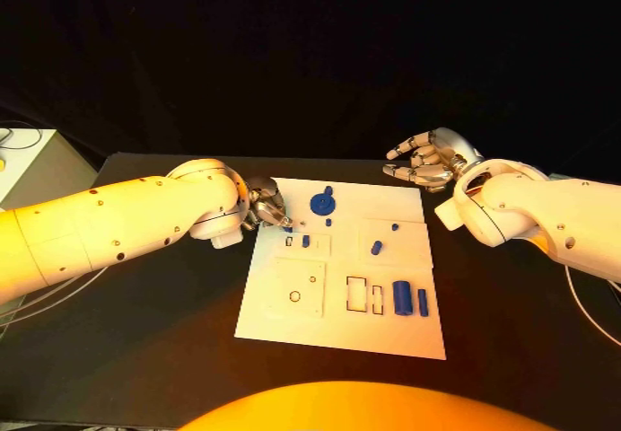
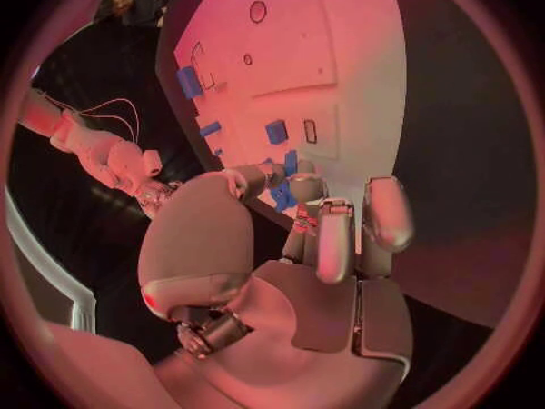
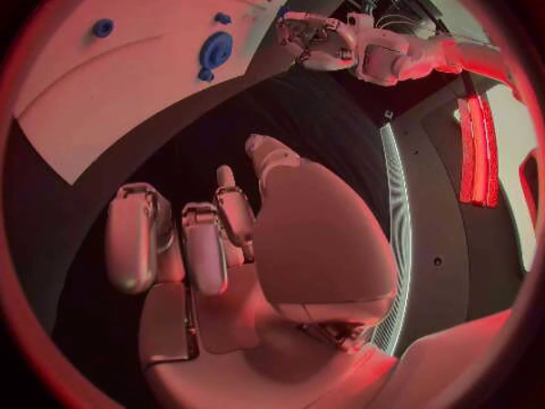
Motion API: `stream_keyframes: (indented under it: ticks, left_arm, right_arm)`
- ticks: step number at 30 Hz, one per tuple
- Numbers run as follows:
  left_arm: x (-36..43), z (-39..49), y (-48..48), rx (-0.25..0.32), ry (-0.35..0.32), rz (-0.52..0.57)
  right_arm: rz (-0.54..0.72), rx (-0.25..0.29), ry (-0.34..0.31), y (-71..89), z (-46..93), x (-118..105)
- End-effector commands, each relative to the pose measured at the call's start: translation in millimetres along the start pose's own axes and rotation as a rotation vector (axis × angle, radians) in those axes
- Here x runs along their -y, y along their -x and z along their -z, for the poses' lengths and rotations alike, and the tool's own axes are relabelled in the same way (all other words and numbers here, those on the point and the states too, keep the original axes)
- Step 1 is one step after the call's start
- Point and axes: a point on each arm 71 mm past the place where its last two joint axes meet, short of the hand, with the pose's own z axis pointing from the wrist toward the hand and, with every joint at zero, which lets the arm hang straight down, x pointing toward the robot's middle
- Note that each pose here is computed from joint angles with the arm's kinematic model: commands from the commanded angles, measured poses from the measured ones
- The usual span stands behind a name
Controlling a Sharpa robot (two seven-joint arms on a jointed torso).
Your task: Assemble the parts on the task board
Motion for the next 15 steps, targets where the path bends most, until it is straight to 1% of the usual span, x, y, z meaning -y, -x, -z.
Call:
stream_keyframes:
  ticks: [1, 7, 15]
  left_arm:
    - [0.5, -0.7, -3.1, -0.006, 0.006, -0.044]
    - [-0.2, -3.5, -8.5, -0.016, 0.012, -0.063]
    - [-1.7, -6.1, -11.9, -0.037, 0.022, -0.084]
  right_arm:
    - [0.000, -0.015, 0.015, -1.3, 0.1, -0.8]
    - [0.000, -0.016, 0.015, -1.6, 0.1, -0.6]
    - [0.000, -0.016, 0.014, -1.5, 0.3, -0.2]
